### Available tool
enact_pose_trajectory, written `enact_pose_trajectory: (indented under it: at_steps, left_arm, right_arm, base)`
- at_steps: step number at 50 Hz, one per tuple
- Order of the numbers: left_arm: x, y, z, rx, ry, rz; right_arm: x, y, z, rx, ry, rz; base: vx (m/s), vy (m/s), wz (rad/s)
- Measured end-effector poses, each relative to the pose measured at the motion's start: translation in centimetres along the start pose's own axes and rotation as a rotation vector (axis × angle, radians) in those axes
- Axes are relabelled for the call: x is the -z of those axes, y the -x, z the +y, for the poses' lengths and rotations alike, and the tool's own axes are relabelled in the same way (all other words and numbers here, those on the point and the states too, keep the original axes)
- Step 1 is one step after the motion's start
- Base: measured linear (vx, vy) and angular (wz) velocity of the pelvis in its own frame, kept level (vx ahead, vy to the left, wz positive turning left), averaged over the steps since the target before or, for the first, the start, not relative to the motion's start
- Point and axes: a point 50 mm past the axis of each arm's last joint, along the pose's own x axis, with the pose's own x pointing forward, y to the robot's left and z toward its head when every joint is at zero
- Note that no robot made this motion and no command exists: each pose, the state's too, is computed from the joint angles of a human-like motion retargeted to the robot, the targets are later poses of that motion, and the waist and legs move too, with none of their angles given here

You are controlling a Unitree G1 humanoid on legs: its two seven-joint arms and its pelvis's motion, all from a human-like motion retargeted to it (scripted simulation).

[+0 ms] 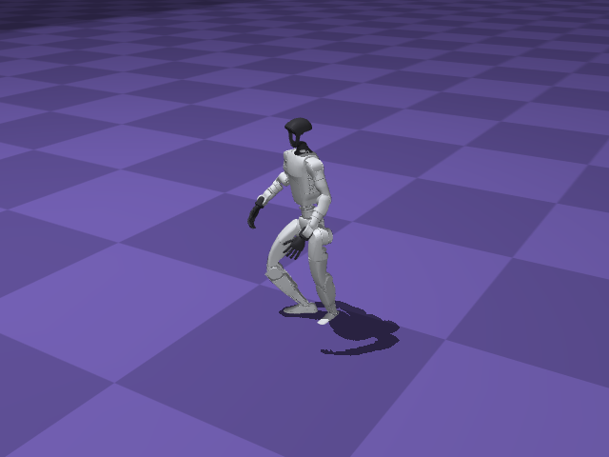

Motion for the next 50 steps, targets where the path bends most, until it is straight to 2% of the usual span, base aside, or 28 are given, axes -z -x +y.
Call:
enact_pose_trajectory:
  at_steps: [5, 10, 20, 26, 40, 50]
  left_arm:
    - [-3.2, -0.9, -2.2, 0.185, -0.161, -0.107]
    - [-3.0, -0.9, -3.3, 0.271, -0.229, -0.1]
    - [4.0, 0.7, -4.2, 0.288, -0.162, 0.19]
    - [5.4, 1.5, -3.7, 0.26, -0.189, 0.236]
    - [4.3, 1.5, -2.7, 0.297, -0.323, 0.172]
    - [4.5, 1.2, -2.4, 0.297, -0.338, 0.212]
  right_arm:
    - [5.0, -0.9, 7.4, -0.372, 0.043, 0.322]
    - [6.9, -0.4, 9.2, -0.48, 0.118, 0.469]
    - [1.7, -2.9, 6.1, -0.257, 0.075, 0.191]
    - [-3.5, -2.8, 4.7, -0.241, 0.093, -0.095]
    - [-13.0, 3.3, 3.6, -0.315, 0.139, -0.634]
    - [-15.9, 5.5, -0.5, -0.009, 0.158, -0.773]
  base:
    - [-0.09, 0.15, 1.47]
    - [-0.04, 0.1, 1.22]
    - [0.0, 0.01, 0.46]
    - [0.0, 0.0, 0.0]
    - [0.0, 0.0, 0.0]
    - [0.0, 0.0, 0.02]
